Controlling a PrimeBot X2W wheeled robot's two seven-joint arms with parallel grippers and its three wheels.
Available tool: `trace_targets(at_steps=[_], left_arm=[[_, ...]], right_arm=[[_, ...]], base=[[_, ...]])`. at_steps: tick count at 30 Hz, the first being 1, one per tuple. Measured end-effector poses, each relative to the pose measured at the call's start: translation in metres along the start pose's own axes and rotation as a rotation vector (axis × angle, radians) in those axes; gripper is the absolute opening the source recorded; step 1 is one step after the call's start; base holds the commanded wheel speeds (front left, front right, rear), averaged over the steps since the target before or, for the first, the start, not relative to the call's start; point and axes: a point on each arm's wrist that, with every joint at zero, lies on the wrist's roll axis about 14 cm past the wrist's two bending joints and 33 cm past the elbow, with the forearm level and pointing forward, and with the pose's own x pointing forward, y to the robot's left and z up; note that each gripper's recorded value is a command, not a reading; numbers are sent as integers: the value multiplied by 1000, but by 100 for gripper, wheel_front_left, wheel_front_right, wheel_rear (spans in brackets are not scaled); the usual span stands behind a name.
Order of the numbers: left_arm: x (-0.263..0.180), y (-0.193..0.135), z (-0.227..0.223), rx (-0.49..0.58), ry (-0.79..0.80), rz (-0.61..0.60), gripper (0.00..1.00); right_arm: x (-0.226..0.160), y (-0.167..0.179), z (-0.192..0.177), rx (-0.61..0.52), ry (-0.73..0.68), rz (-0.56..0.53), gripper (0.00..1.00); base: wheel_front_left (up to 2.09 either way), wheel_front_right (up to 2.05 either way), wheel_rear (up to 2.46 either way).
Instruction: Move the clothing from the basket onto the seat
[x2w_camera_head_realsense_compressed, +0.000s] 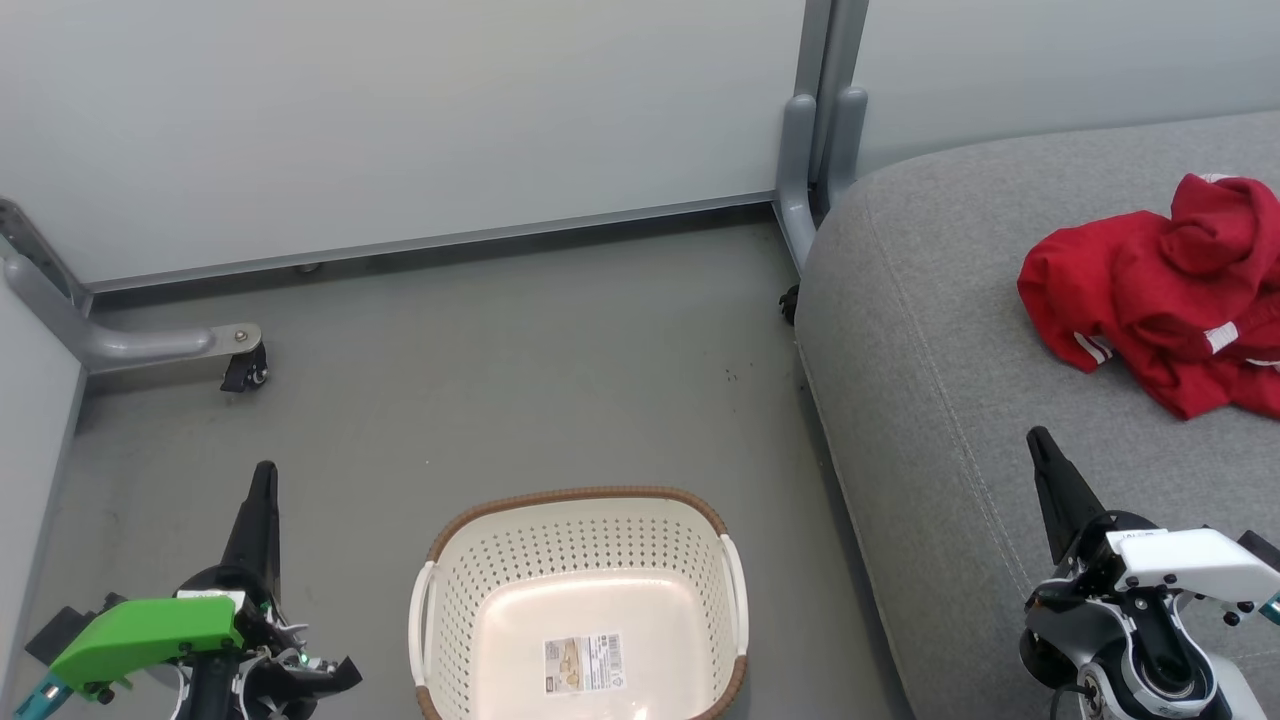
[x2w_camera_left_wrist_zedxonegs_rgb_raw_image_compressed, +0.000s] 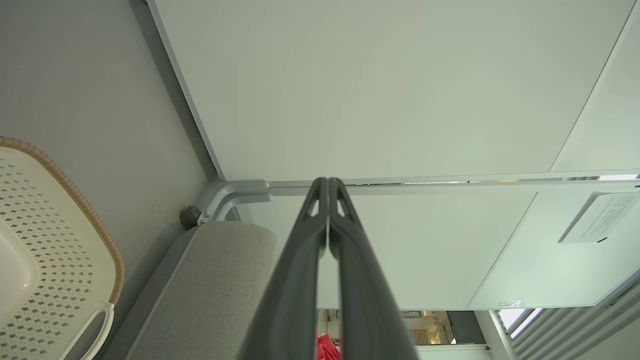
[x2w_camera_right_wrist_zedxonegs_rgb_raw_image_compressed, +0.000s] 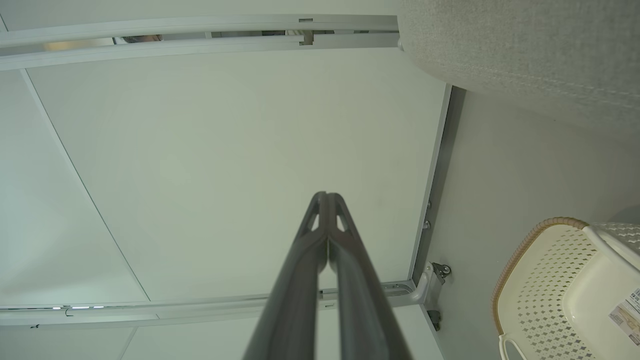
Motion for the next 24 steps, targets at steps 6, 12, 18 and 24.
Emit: trace_targets(at_steps=[6, 12, 18, 24], left_arm=[[0, 0, 1, -2, -2, 0, 0], [0, 0, 1, -1, -4, 0, 0], [0, 0, 1, 0, -3, 0, 0], [0, 0, 1, 1, -3, 0, 0]], right_arm=[[0, 0, 0, -1, 0, 0, 0], [0, 0, 0, 0, 0, 0, 0], [0, 0, 0, 0, 0, 0, 0], [0, 0, 0, 1, 0, 0, 0]], base=[[0, 0, 0], [0, 0, 0], [0, 0, 0], [0, 0, 0]])
